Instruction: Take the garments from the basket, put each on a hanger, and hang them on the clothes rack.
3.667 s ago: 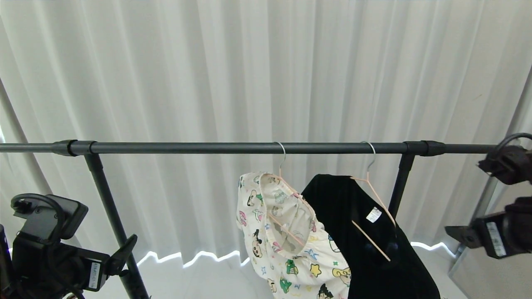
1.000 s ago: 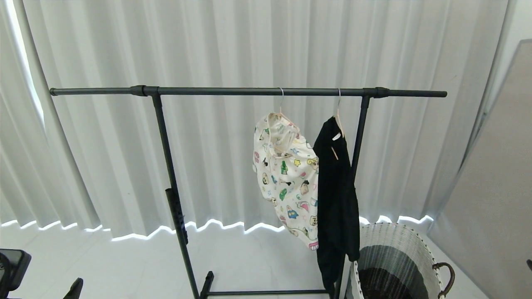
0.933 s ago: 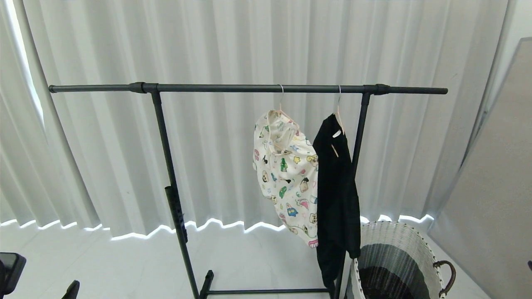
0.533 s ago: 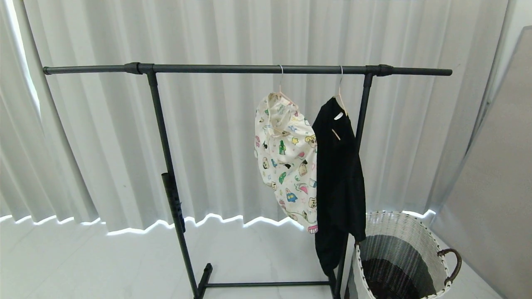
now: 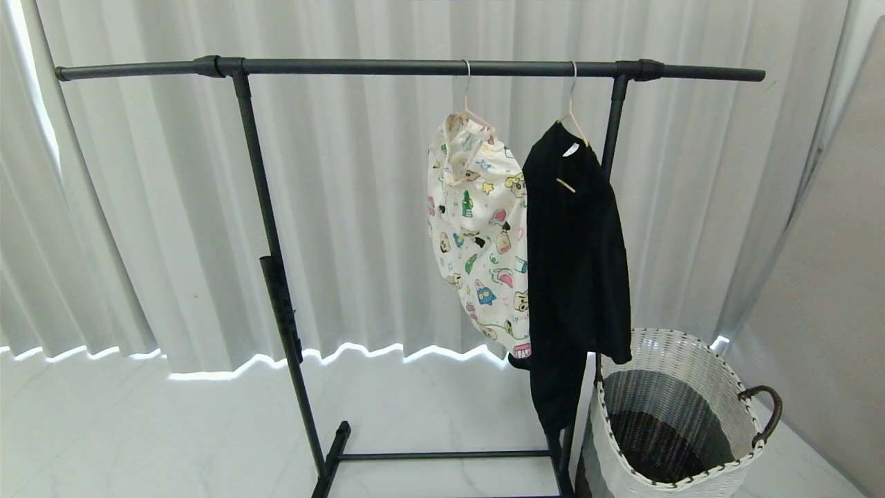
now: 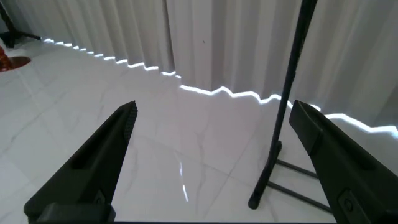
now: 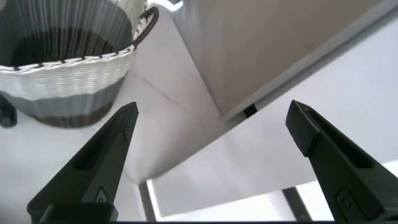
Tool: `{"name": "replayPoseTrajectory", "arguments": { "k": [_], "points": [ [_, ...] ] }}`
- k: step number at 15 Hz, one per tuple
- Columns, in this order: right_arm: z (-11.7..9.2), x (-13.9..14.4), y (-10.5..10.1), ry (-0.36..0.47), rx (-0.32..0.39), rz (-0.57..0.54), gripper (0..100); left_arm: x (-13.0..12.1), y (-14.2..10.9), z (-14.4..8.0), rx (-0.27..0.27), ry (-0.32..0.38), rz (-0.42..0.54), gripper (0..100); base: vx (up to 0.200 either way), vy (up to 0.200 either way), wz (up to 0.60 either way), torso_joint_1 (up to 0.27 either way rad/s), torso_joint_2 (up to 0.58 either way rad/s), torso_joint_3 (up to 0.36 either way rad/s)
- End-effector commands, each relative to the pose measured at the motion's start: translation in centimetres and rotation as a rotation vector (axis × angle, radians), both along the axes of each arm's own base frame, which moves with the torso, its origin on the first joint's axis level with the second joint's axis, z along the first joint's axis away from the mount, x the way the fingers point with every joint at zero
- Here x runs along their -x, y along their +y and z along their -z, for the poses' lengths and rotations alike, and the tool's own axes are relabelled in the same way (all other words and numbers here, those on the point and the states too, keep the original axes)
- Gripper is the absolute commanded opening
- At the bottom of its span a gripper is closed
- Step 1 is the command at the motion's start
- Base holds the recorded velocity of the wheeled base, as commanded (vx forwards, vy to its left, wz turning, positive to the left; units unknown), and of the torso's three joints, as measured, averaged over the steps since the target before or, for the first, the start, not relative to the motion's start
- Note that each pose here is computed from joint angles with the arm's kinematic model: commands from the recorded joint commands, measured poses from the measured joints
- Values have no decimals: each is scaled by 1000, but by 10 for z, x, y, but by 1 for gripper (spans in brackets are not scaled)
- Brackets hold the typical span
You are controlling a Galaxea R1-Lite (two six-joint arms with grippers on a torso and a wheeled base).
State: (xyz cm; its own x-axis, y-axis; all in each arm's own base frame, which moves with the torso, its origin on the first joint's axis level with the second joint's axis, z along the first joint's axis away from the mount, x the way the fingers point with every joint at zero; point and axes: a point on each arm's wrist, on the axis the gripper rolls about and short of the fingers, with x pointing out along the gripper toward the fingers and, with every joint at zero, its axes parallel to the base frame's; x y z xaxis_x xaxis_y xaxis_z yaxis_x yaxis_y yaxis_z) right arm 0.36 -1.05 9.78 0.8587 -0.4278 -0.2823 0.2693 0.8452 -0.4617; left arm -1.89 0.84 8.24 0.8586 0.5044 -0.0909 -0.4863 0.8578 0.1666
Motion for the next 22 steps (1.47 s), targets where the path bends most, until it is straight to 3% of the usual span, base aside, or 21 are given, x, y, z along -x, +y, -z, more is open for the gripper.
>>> {"name": "replayPoseTrajectory", "arguments": {
  "k": [1,4,6,7,8,10,11,12,14,16,17,19,20,22],
  "points": [
    [9,17,-1,-163,-12,-9,100,1,0,0,-3,-14,0,100,0,0,0,-12,51,-17],
    [12,25,-1,-281,-68,16,100,0,-1,1,-5,-13,67,100,0,0,0,-38,108,100],
    [14,24,-1,-336,-157,39,100,-3,-6,0,0,-58,280,100,0,0,0,0,0,0],
    [15,23,-1,-341,-168,41,100,-3,-7,0,4,-58,335,100,0,0,0,0,0,0],
    [15,23,-1,-347,-172,42,100,-3,-11,0,42,-61,516,100,0,0,0,0,0,0],
    [15,23,-1,-351,-179,43,100,-3,-11,6,100,-13,542,100,0,0,0,0,0,0],
    [15,23,-1,-362,-202,49,100,-1,-11,6,124,-35,568,100,0,0,0,0,0,0],
    [15,23,-2,-369,-216,59,100,4,-10,8,110,-95,600,100,0,0,0,0,0,0],
    [16,23,-2,-374,-229,64,100,4,-10,8,108,-102,602,100,0,0,0,0,0,0],
    [16,22,1,-371,-261,-39,100,4,-10,8,64,-92,609,100,0,0,0,0,0,0],
    [15,21,3,-385,-283,-141,100,4,-10,8,66,-92,610,100,0,0,0,0,0,0],
    [15,20,8,-366,-394,-343,100,4,-10,8,60,-91,609,100,0,0,0,0,0,0],
    [17,20,9,-345,-451,-372,100,4,-10,8,68,-94,609,100,0,0,0,0,0,0],
    [19,20,9,-326,-427,-373,100,4,-10,8,87,-99,606,100,0,0,0,0,0,0]
  ]
}}
